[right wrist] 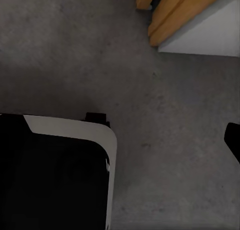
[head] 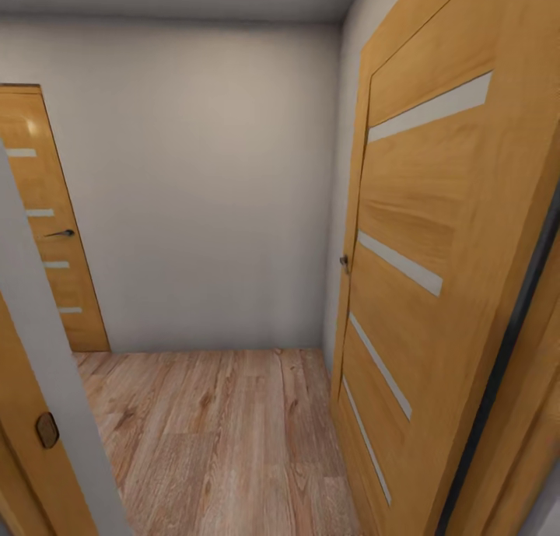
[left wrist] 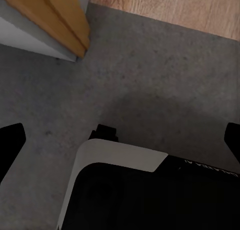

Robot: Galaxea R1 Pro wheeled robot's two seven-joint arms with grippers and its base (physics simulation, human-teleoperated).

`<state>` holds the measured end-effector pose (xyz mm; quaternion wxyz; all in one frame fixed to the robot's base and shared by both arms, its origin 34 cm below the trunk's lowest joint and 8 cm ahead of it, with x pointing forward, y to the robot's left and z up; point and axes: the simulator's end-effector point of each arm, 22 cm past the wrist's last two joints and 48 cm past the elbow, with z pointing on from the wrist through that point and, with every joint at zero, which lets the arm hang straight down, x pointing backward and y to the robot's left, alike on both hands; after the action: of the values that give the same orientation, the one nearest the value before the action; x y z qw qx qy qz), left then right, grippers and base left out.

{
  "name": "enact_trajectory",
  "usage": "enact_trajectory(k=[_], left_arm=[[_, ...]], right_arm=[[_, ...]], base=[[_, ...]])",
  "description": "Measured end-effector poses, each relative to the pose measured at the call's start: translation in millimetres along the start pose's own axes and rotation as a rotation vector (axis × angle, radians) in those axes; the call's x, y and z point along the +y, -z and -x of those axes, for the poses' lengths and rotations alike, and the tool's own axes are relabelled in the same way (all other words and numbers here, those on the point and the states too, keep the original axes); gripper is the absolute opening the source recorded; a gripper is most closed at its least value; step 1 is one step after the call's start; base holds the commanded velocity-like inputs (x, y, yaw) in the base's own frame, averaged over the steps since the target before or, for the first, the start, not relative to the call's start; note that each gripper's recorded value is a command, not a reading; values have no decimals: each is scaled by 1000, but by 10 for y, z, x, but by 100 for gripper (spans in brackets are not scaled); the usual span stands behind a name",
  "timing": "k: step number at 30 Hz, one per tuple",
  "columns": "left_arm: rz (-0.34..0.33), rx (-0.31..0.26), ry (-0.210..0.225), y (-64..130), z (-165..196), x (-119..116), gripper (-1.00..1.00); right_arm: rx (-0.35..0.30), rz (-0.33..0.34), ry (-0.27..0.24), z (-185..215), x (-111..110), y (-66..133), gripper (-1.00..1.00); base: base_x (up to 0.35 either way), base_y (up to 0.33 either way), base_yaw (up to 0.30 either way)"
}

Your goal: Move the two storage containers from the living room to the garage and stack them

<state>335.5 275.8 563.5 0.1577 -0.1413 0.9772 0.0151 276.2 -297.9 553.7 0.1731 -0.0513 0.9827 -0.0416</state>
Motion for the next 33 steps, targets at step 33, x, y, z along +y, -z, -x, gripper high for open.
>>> enact_trajectory(k=[33], left_arm=[[4,1,0,2,-3,31,100]], right_arm=[[1,0,1,-4,-1,3,100]], base=[[243,0,-1]])
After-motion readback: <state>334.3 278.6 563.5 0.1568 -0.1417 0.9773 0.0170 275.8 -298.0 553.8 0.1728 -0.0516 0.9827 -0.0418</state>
